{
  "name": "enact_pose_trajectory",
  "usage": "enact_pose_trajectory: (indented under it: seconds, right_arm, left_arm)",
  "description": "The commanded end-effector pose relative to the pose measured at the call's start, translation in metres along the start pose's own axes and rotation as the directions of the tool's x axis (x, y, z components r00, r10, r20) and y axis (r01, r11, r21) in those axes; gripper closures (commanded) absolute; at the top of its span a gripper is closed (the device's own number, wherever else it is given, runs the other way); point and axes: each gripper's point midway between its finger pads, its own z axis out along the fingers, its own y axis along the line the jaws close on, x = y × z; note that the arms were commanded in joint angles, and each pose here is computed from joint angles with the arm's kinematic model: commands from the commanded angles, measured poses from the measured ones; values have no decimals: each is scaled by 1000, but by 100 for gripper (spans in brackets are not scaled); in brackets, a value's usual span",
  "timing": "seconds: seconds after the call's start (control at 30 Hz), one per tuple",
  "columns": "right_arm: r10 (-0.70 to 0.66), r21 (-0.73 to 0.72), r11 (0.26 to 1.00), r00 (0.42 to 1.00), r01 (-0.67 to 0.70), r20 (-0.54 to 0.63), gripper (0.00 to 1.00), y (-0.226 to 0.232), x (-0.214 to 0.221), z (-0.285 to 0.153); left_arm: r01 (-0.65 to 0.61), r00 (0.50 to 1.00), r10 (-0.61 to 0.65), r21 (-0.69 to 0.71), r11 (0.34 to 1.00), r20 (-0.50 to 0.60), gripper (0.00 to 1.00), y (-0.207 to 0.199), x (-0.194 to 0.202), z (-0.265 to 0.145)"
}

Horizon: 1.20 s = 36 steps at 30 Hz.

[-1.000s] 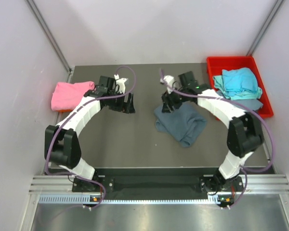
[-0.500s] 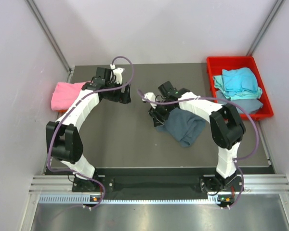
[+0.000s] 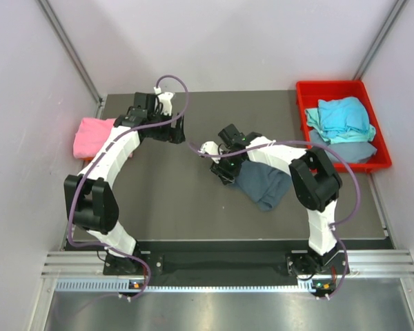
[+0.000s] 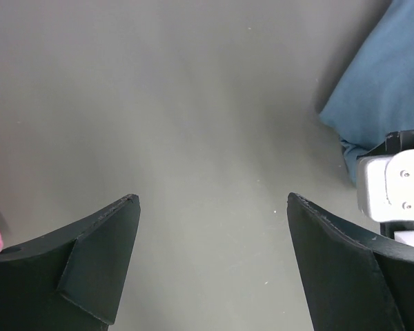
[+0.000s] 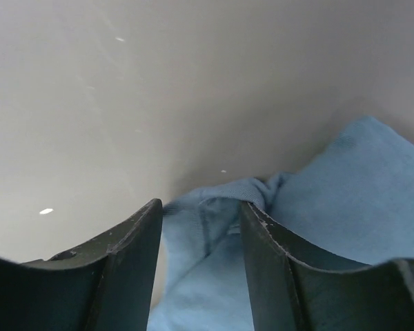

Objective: Fold and stack the t-shirts
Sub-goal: Move the tshirt to the center of the board, then flatten the tshirt out

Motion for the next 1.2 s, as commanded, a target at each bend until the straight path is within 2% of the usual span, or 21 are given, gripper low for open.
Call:
enact_pose_trajectory:
  seconds: [0.0,0.2,0.3,0.33,0.37,0.43,0.53,0.77,0.93,1.1,1.17]
  right_arm:
    - [-51,80,995,999,52,-11,52,-20,-10,3]
    - [-50,74,996,997,54,-62,64,-22,-1,15]
    - [-54,71,996,997,59,-59,81,-21,-3,13]
    - [-56,74,995,997,61,-59,90,-21,-3,13]
    - [-59,81,995,997,63,-52,94,-21,-5,9]
    - [-70,105,992,997,74,-40,99,-24,-9,3]
    - [-118,164,980,993,113,21,100,-31,-32,-23]
    - [-265,349,921,936,174,233,100,-49,-129,-127]
    - [-374,481,863,836,154,402,100,-50,-200,-218]
    - [-439,608,794,714,24,545,100,-59,-244,-312]
    - [-422,628,776,690,-60,588,100,-74,-237,-343]
  left_arm:
    - [-9,998,9,-5,1000,68,8,2,-18,-12]
    - [3,997,-2,-15,1000,76,8,9,-18,-16]
    - [38,996,-36,-16,999,79,8,11,-17,-17]
    - [40,996,-38,-20,999,82,8,13,-19,-18]
    - [42,996,-40,-21,999,81,8,13,-18,-18]
    - [48,995,-45,-28,998,89,8,16,-20,-18]
    - [74,992,-69,-47,996,102,8,25,-24,-19]
    - [172,968,-148,-109,979,204,9,57,-60,-28]
    - [182,962,-152,-120,976,226,11,64,-70,-29]
    - [191,961,-164,-108,976,222,11,63,-69,-24]
    - [193,961,-166,-106,976,222,11,63,-69,-24]
